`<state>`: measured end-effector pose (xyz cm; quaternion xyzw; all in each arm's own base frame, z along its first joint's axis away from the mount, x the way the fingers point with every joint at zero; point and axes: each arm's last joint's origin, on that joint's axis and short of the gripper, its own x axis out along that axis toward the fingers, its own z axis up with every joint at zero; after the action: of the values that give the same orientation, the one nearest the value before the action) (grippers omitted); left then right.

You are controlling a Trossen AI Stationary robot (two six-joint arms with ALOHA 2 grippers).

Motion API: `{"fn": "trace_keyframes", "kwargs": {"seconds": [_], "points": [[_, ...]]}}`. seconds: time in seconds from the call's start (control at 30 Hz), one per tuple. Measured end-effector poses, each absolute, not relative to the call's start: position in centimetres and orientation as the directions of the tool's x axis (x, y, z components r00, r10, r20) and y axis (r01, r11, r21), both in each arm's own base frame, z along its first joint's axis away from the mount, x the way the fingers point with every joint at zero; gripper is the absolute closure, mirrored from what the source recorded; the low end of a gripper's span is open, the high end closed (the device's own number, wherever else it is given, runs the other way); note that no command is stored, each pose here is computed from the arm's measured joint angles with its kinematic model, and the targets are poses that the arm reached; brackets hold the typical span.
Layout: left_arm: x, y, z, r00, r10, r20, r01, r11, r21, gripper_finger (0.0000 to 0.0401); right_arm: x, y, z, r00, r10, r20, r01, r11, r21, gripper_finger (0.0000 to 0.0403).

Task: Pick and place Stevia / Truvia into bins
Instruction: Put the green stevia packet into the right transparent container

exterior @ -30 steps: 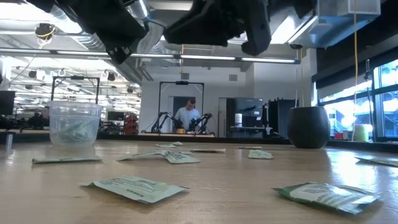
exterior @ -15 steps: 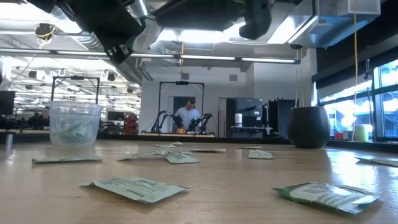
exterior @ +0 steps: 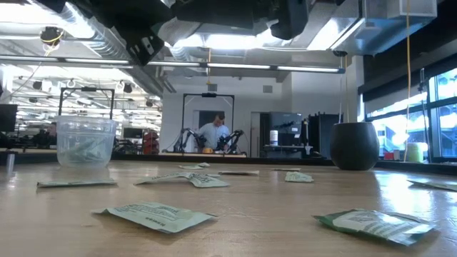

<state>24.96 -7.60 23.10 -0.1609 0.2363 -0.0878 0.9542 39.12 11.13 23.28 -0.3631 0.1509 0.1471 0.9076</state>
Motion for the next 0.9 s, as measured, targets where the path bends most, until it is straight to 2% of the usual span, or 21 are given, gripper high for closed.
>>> {"fn": "trace_keyframes", "kwargs": {"seconds": [0.43,0.9], "points": [[24.96,-7.6,23.1,0.873,-0.243,-0.423,0.095,0.935,-0.342,0.0342,39.08,10.94,23.12,0.914,0.094,-0.394,-0.339,0.71,-0.617,0.0302],[24.95,-7.59,23.07,0.873,-0.242,-0.423,0.097,0.937,-0.337,0.0342,39.05,10.92,23.06,0.912,0.09,-0.399,-0.339,0.713,-0.614,0.0309]]}}
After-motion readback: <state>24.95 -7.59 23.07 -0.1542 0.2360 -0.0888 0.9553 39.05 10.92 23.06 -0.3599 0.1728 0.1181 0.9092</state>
